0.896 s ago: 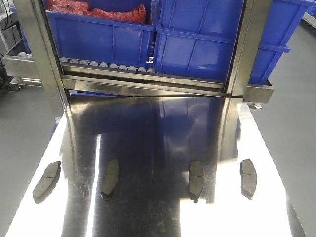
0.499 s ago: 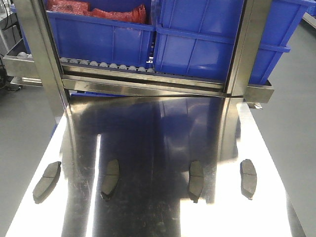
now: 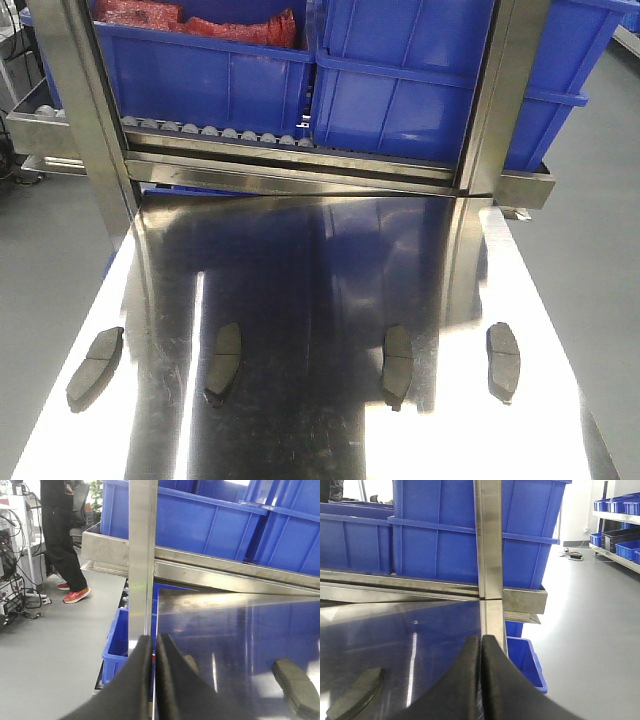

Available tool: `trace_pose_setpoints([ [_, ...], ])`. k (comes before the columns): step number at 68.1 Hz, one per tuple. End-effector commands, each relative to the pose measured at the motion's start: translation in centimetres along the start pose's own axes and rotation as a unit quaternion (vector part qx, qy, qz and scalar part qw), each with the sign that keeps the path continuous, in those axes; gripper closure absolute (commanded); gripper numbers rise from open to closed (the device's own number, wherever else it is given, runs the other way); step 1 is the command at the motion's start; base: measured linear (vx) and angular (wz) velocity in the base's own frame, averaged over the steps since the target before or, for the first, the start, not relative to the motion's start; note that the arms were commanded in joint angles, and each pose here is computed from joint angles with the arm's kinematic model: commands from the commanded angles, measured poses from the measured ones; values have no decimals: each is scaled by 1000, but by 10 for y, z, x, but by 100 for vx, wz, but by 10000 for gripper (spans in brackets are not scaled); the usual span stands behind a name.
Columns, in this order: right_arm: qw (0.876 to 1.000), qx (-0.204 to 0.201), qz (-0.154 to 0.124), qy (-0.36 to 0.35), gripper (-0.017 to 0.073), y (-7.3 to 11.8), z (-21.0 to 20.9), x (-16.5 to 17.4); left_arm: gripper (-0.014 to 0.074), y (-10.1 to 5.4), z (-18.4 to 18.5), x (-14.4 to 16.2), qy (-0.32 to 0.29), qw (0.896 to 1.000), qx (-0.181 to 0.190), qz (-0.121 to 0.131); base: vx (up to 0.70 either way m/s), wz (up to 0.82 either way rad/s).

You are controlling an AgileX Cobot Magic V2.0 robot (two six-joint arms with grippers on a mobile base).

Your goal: Move and align brake pads A on conveyor

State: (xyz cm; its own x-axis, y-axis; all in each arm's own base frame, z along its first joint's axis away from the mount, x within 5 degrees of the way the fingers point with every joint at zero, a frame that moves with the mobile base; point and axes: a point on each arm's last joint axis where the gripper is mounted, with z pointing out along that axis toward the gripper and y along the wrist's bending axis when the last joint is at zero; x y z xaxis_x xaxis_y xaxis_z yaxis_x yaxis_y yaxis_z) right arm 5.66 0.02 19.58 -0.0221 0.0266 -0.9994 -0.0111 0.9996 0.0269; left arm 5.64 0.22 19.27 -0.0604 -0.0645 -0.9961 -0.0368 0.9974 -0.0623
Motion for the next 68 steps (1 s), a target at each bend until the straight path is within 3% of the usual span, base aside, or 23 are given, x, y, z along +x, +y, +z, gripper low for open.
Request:
trace_pose_setpoints([
  [1,999,-5,-7,-36,571,1,0,-3,599,-1,0,-1,-34,999,6,-4,0,0],
  [28,999,-5,-7,-36,571,1,0,-3,599,-1,-1,-7,-56,998,8,-4,0,0],
  [40,999,-5,-7,-36,571,1,0,-3,599,-4,-10,-43,-161,987,20,-4,0,0],
  [47,999,-5,-7,-36,571,1,0,-3,599,-6,-15,-69,-182,983,21,-4,0,0],
  [56,999,-5,-7,-36,571,1,0,-3,599,-7,-11,-95,-127,992,13,-4,0,0],
  [68,999,-5,-7,-36,571,1,0,-3,599,-7,11,-115,14,1000,-5,-4,0,0],
])
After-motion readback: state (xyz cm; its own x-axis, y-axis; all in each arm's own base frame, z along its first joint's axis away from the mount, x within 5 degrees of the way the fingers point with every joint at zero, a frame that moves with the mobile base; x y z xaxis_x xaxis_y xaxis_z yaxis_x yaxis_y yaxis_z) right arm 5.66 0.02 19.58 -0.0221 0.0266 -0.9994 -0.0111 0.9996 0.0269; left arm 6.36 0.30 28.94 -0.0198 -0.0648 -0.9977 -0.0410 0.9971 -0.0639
